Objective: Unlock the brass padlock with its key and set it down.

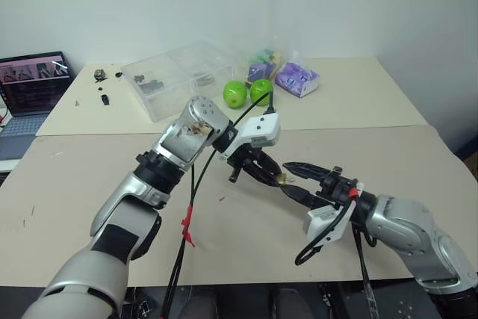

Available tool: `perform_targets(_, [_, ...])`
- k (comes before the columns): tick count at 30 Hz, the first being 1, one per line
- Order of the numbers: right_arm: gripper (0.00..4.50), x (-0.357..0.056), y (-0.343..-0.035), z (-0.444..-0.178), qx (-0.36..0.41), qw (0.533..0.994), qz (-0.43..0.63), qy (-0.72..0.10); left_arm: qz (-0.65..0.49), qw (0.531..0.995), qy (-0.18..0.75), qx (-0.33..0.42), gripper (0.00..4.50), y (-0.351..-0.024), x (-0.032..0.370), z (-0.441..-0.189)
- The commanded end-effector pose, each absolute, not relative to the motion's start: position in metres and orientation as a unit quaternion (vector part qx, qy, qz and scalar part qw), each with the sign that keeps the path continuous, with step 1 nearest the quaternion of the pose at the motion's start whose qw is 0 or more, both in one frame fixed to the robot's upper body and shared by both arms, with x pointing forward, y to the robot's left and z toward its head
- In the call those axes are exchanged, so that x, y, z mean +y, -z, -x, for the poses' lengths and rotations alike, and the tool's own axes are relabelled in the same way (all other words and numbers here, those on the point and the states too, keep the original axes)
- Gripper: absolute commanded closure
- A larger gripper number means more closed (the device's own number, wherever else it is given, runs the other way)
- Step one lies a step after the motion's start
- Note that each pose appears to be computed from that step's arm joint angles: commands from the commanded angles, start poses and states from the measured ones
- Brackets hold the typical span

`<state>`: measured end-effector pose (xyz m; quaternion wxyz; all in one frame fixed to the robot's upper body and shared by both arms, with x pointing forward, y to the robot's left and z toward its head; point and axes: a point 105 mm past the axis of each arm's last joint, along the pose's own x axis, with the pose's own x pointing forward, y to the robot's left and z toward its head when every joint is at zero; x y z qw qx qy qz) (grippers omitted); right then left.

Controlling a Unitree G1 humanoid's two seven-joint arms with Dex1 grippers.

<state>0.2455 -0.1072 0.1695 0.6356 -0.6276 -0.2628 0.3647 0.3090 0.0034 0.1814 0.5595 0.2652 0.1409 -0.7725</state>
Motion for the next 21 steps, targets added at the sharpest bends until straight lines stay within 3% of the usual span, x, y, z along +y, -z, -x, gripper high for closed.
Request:
perform_targets(1, [1.57, -0.095, -0.184, -0.233, -0.311, 0.616, 0.624, -0.368, -0.280, 0.550, 0.777, 0.129, 3.73, -0.187, 0.002, -0.308])
perform_targets(21, [1.57, -0.094, -0.164, -0.227, -0.299, 0.598, 0.623, -0.406, -0.280, 0.537, 0.785, 0.132, 3.73, -0.185, 0.000, -0.302])
